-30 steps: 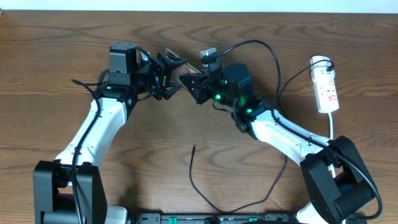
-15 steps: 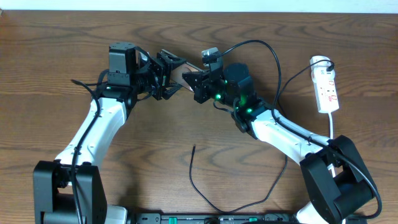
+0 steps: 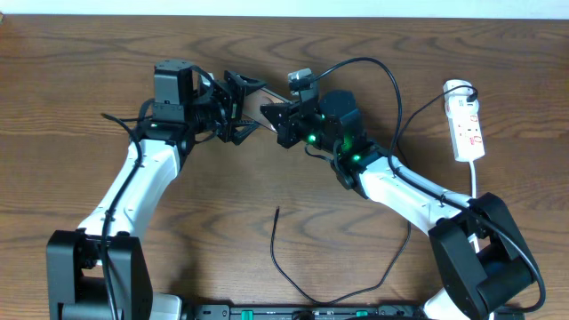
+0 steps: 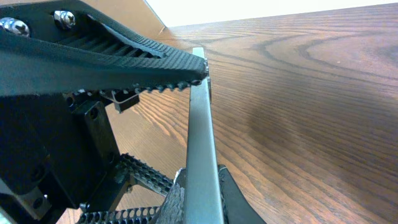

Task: Plug charger to phone and switch on socket

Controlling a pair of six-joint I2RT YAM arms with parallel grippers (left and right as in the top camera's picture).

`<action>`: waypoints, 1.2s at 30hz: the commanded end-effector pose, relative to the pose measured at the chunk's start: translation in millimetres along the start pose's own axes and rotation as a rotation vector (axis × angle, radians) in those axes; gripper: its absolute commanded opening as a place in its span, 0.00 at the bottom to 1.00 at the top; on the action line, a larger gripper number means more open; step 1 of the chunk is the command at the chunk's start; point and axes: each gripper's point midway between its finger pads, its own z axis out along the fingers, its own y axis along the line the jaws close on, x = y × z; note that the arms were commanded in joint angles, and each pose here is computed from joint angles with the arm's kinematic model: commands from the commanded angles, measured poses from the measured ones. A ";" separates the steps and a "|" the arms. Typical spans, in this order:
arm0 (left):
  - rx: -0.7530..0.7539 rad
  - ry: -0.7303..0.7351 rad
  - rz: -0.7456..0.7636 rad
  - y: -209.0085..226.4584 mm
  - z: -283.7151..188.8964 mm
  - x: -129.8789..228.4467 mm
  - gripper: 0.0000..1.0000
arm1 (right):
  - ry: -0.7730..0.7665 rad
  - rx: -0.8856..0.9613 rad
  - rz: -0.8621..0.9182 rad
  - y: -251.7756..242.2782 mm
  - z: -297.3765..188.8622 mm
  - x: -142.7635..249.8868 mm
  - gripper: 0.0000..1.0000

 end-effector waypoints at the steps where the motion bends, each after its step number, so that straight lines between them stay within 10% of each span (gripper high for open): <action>1: 0.096 0.068 0.098 -33.5 -18.9 9.4 0.89 | -0.029 -0.009 0.015 -1.6 -2.1 -14.1 0.01; 21: 0.257 0.094 0.261 -49.5 -85.5 -26.9 0.89 | -0.226 0.067 0.679 -82.9 -43.8 -71.2 0.01; 36: 0.246 0.012 0.457 -47.9 -84.4 -37.1 0.89 | -0.153 -0.075 1.213 -32.0 -20.7 -56.0 0.01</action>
